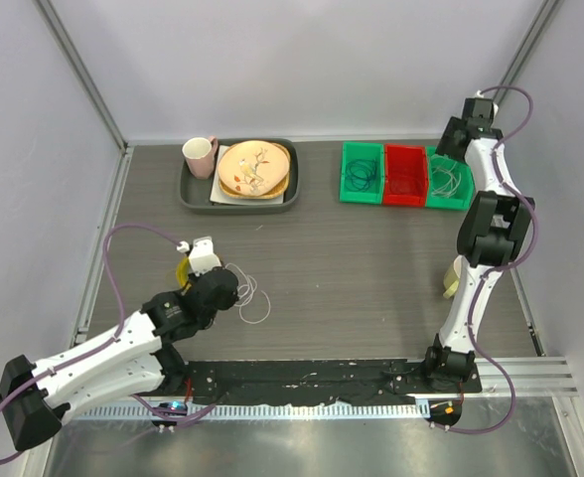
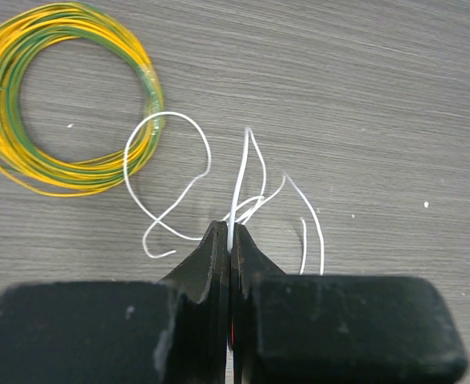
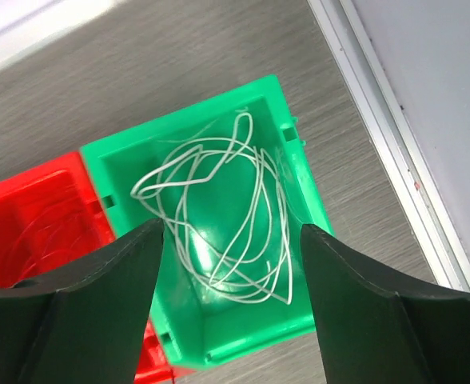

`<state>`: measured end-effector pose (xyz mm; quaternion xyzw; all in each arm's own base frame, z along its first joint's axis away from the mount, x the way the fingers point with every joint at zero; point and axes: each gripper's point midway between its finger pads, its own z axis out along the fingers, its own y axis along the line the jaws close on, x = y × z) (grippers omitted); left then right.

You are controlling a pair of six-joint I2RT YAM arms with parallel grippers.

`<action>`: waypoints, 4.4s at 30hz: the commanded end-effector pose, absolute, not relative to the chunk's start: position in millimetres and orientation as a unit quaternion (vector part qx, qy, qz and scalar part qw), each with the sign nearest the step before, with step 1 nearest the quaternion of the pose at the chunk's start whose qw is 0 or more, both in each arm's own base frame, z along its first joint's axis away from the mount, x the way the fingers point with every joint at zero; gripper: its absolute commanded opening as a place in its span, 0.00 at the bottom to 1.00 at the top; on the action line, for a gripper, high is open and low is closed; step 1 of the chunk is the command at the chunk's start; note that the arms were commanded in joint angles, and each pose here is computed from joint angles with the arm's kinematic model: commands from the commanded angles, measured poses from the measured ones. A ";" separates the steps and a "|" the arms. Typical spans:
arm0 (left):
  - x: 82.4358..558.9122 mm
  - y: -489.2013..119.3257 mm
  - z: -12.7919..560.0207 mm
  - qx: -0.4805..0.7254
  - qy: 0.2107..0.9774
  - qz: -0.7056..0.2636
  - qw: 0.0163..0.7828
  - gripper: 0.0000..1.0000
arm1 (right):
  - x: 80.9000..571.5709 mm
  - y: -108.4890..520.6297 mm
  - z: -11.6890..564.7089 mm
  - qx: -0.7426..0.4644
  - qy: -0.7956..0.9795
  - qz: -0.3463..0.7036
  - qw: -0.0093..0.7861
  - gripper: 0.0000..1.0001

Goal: Untangle the cables

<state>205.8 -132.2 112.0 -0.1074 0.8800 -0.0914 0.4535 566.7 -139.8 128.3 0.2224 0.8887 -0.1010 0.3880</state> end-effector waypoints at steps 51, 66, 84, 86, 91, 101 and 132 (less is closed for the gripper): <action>178.7 -162.5 121.2 -0.068 0.896 -0.189 0.395 1.00 | 282.7 228.2 111.7 -0.095 0.918 0.119 0.367 0.90; 165.2 -139.3 104.3 -0.093 0.894 -0.185 0.397 1.00 | 251.3 251.8 22.1 -0.140 0.947 0.065 0.284 0.82; 169.6 -142.8 104.3 -0.098 0.892 -0.186 0.400 1.00 | 308.9 244.0 138.0 -0.070 0.887 0.047 0.455 0.01; 170.4 -143.6 107.0 -0.103 0.889 -0.192 0.403 1.00 | 321.5 234.6 177.7 -0.051 0.866 0.053 0.495 0.01; 175.7 -148.7 117.2 -0.109 0.878 -0.209 0.417 1.00 | 359.7 194.5 270.1 0.008 0.818 0.076 0.571 0.01; 187.6 -152.4 129.4 -0.112 0.869 -0.204 0.438 1.00 | 422.4 49.1 418.3 0.138 0.722 -0.007 0.678 0.01; 205.9 -158.3 127.2 -0.101 0.879 -0.154 0.439 1.00 | 477.2 131.6 474.7 -0.063 0.709 0.263 0.651 0.01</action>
